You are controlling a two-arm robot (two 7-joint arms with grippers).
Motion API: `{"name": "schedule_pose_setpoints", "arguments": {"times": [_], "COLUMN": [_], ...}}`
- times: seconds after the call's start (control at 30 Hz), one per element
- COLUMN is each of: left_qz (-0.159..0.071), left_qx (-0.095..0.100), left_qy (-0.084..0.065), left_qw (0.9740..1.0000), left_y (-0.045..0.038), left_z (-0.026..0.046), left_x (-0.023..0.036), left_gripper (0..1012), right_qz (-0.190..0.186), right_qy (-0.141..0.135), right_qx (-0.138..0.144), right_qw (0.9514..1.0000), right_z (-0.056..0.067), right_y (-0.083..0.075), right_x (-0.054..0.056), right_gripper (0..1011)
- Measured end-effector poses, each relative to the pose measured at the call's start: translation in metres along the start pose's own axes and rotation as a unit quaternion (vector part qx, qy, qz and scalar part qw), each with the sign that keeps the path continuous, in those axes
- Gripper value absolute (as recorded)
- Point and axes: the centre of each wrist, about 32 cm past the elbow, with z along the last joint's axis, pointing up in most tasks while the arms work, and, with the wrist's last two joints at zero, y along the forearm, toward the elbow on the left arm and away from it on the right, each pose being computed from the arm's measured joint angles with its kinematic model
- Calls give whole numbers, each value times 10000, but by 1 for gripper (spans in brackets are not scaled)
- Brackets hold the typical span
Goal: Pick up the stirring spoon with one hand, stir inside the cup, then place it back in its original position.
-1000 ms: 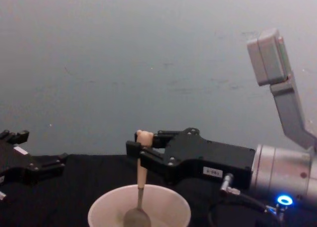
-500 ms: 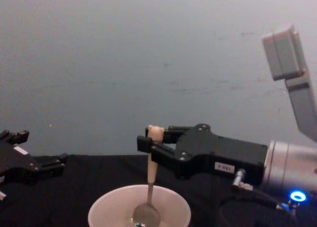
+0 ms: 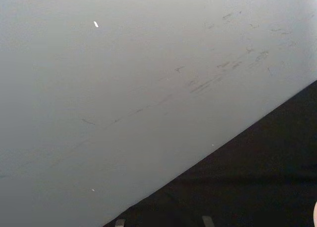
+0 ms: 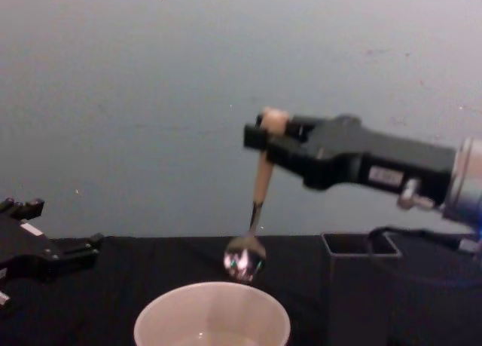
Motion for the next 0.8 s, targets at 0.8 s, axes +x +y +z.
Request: {"name": "schedule_pose_setpoints", "arguments": {"times": [0.8], "left_qz": [0], "left_qx": [0], "left_qy": [0], "left_qw": [10000], "left_y": [0], "left_z": [0], "left_x": [0], "left_gripper": [1002], "right_qz": [-632], "right_qy": [-507], "right_qx": [113], "right_qw": [9966], "right_z": [347], "right_y": [-534], "right_x": [201], "right_gripper": [212]}}
